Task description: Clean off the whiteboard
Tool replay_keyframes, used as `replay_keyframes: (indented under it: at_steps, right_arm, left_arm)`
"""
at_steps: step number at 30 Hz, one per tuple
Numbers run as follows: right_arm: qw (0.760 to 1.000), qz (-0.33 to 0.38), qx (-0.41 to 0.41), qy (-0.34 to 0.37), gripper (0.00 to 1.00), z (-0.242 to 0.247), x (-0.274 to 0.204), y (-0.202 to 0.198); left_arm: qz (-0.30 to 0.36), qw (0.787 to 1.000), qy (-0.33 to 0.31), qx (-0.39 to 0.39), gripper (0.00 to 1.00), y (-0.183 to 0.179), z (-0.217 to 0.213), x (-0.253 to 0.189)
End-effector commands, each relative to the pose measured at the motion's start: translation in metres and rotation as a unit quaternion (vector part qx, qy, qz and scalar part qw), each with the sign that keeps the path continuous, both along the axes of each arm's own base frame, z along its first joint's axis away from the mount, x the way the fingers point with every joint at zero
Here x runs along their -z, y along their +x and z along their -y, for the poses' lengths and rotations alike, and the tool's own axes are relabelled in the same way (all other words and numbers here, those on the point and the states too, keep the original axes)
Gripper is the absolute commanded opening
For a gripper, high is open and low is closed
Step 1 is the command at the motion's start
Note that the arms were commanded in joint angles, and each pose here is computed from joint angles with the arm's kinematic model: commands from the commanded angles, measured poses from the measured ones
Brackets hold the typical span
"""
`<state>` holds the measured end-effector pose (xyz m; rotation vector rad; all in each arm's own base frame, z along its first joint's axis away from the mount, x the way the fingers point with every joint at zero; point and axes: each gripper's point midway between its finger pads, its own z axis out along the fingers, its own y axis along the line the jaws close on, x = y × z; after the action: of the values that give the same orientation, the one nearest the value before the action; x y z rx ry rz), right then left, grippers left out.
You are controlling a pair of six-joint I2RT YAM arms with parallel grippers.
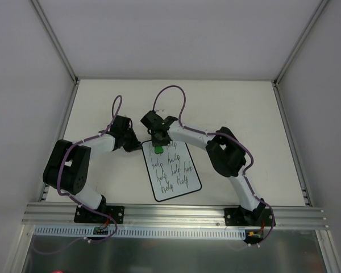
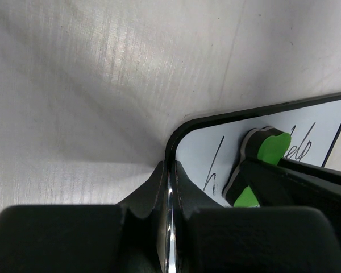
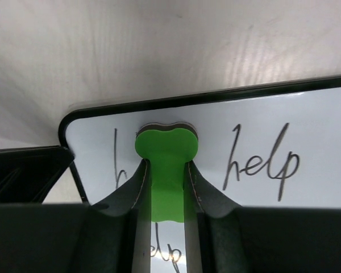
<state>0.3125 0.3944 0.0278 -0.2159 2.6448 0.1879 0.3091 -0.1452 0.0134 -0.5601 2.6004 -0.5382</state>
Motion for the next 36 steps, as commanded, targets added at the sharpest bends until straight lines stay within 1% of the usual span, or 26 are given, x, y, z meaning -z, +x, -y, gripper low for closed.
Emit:
replay_keyframes:
  at_steps: [1,3,6,14,17,18,25,31,36]
  right_arm:
    - [0.997,-0.003,0.039,-0.065,0.00,0.048,0.007,0.004]
    - [0.996,-0.007,0.044,-0.072,0.00,0.055,0.009,0.004]
    - [0.997,-0.014,0.038,-0.067,0.00,0.049,0.011,0.003]
    - [0.999,-0.027,0.000,-0.034,0.00,0.005,0.008,-0.004]
    - [0.999,-0.033,-0.013,-0.035,0.00,-0.008,0.013,-0.010]
    - [0.999,-0.029,-0.021,-0.027,0.00,-0.017,0.008,-0.009]
    - [0.998,-0.036,-0.038,-0.017,0.00,-0.037,0.012,-0.013]
    - [0.998,-0.037,-0.043,-0.031,0.00,-0.034,0.013,-0.020]
    - [0.997,-0.032,-0.028,-0.068,0.00,0.000,0.014,-0.024]
  left_arm:
    - [-0.097,0.993,0.062,0.003,0.00,-0.050,-0.024,0.042]
    - [-0.098,0.993,0.063,0.004,0.00,-0.051,-0.024,0.043]
    - [-0.101,0.993,0.060,0.005,0.00,-0.050,-0.022,0.043]
    - [-0.105,0.993,0.056,0.004,0.00,-0.052,-0.021,0.045]
    - [-0.105,0.993,0.051,0.005,0.00,-0.052,-0.020,0.045]
    - [-0.105,0.993,0.051,0.005,0.00,-0.052,-0.019,0.045]
    - [-0.105,0.993,0.049,0.005,0.00,-0.052,-0.019,0.046]
    - [-0.106,0.993,0.049,0.004,0.00,-0.051,-0.018,0.047]
    - [-0.107,0.993,0.050,0.003,0.00,-0.051,-0.019,0.047]
